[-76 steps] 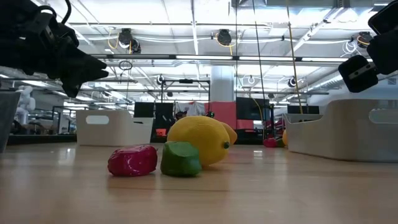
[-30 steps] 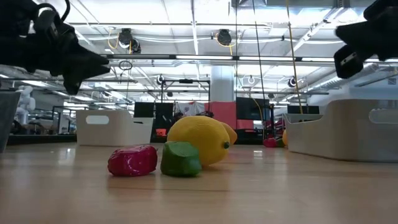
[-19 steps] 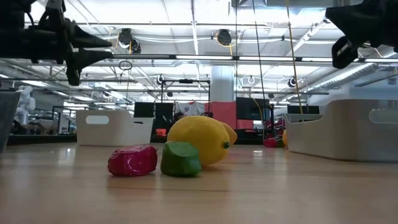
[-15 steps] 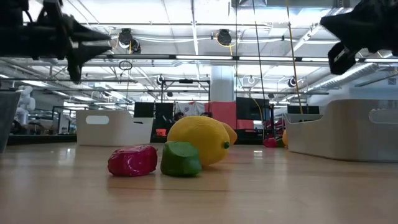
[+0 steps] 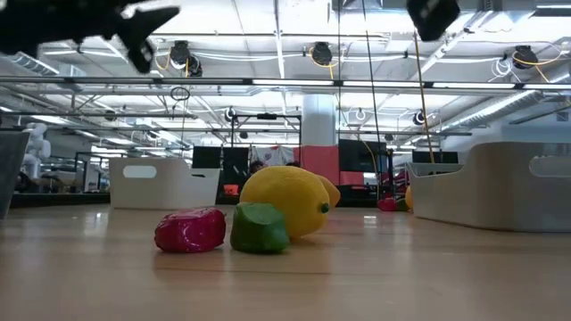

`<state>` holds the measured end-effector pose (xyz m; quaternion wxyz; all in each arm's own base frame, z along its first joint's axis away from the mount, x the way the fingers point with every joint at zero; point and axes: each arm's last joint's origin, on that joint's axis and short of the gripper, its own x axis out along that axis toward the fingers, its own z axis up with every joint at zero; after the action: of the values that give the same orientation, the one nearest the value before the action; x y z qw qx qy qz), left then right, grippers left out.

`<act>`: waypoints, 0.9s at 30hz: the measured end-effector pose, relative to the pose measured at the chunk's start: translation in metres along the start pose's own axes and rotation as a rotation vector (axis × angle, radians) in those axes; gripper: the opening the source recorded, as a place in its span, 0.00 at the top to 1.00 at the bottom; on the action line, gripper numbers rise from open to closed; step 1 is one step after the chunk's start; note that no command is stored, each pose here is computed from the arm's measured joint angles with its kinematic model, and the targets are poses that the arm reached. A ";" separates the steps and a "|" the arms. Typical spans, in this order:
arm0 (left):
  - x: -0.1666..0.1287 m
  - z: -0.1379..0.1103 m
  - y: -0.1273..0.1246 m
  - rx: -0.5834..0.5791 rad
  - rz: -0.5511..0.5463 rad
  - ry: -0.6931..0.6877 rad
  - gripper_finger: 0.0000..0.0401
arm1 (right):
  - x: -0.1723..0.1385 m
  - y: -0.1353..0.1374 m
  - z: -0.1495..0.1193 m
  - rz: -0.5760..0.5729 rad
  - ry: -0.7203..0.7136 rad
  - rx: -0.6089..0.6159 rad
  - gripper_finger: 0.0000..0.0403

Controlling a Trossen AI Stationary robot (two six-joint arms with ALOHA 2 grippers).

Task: Sort produce into baskets
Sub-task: Put the middle left yellow lemon into the white bin

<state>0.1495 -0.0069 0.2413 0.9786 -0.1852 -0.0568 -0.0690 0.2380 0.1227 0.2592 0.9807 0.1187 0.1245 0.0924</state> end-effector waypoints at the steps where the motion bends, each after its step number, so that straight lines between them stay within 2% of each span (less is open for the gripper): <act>1: 0.009 0.003 -0.003 0.015 -0.019 0.034 0.71 | 0.008 0.006 0.003 -0.008 0.047 -0.016 1.00; 5: 0.049 0.010 -0.012 0.191 -0.039 0.186 0.71 | 0.030 0.025 0.011 -0.056 0.220 -0.043 1.00; 8: 0.081 0.009 -0.014 0.331 -0.020 0.328 0.71 | 0.039 0.035 0.011 -0.147 0.319 -0.044 1.00; 11: 0.114 -0.003 -0.008 0.406 0.029 0.464 0.71 | 0.040 0.042 0.003 -0.292 0.377 -0.070 1.00; 15: 0.153 -0.027 0.001 0.452 0.028 0.571 0.69 | 0.033 0.044 -0.013 -0.463 0.420 -0.090 1.00; 18: 0.174 -0.050 0.006 0.545 -0.006 0.654 0.63 | 0.027 0.044 -0.018 -0.539 0.429 -0.109 1.00; 20: 0.186 -0.062 0.009 0.582 -0.002 0.683 0.57 | 0.024 0.044 -0.018 -0.549 0.437 -0.114 1.00; 24: 0.205 -0.076 0.017 0.613 0.089 0.717 0.42 | 0.020 0.046 -0.014 -0.530 0.436 -0.150 1.00; 27: 0.216 -0.083 0.025 0.583 0.122 0.760 0.34 | 0.020 0.045 -0.014 -0.521 0.446 -0.198 1.00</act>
<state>0.3735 -0.0390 0.1847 0.9434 0.1325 0.2990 -0.0556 0.2466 0.1729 0.2532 0.9268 -0.0357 0.3522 -0.1256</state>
